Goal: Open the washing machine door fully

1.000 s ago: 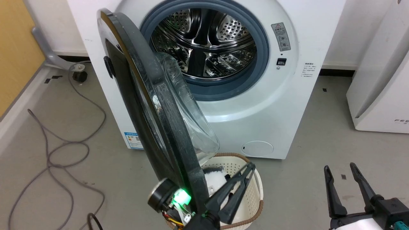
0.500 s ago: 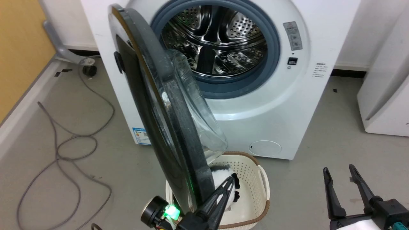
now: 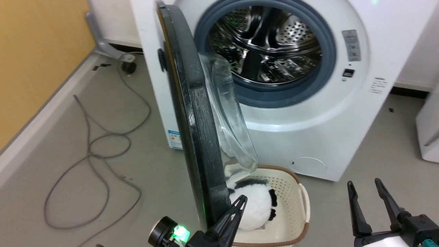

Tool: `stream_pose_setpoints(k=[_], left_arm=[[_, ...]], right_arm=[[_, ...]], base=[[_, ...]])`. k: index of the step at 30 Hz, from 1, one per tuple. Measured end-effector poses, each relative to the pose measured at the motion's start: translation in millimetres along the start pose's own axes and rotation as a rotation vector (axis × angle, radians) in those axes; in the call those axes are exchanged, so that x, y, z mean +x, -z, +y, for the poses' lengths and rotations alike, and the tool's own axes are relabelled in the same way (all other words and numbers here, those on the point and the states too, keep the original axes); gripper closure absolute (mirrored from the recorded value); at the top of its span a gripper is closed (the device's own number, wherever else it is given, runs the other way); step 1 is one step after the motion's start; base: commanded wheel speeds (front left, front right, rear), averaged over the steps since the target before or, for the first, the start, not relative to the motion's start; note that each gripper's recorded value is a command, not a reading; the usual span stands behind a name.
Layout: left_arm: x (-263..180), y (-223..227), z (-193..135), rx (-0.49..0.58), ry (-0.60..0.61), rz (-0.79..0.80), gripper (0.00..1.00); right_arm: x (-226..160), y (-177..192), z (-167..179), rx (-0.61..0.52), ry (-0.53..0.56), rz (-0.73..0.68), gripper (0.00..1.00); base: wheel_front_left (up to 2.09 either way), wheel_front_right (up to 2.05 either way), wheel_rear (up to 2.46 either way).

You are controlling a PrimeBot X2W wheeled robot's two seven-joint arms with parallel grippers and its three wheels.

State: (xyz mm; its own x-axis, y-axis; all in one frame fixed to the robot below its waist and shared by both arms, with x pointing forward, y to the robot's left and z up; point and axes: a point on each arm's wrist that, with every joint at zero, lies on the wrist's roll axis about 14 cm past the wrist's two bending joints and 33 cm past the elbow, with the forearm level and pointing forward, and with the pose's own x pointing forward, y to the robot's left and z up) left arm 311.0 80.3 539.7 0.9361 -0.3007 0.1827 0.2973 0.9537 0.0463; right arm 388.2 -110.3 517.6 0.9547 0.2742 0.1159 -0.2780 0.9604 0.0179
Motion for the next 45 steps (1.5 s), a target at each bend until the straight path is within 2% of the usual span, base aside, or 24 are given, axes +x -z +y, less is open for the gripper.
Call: stream_pose_setpoints(k=[14,25,35,45], left_arm=[[-40.9,7.5,50.2,0.032,-0.224,0.048,1.00],[-78.2,7.9,111.3,0.108,-0.440,0.089,1.00],[-114.6,1.1,183.0,0.160,-0.686,0.115,1.00],[-120.7,-7.6,244.0,0.191,-0.856,0.111,1.00]], right_arm=[[26.8,9.8,43.4,0.031,-0.134,0.018,0.00],[39.8,21.6,69.9,0.049,-0.212,0.045,0.00],[45.7,39.0,72.3,0.050,-0.223,0.084,0.00],[63.6,55.3,80.7,0.049,-0.249,0.101,0.00]], base=[[0.00,0.00,0.00],[0.00,0.00,0.00],[0.00,0.00,0.00],[0.00,0.00,0.00]])
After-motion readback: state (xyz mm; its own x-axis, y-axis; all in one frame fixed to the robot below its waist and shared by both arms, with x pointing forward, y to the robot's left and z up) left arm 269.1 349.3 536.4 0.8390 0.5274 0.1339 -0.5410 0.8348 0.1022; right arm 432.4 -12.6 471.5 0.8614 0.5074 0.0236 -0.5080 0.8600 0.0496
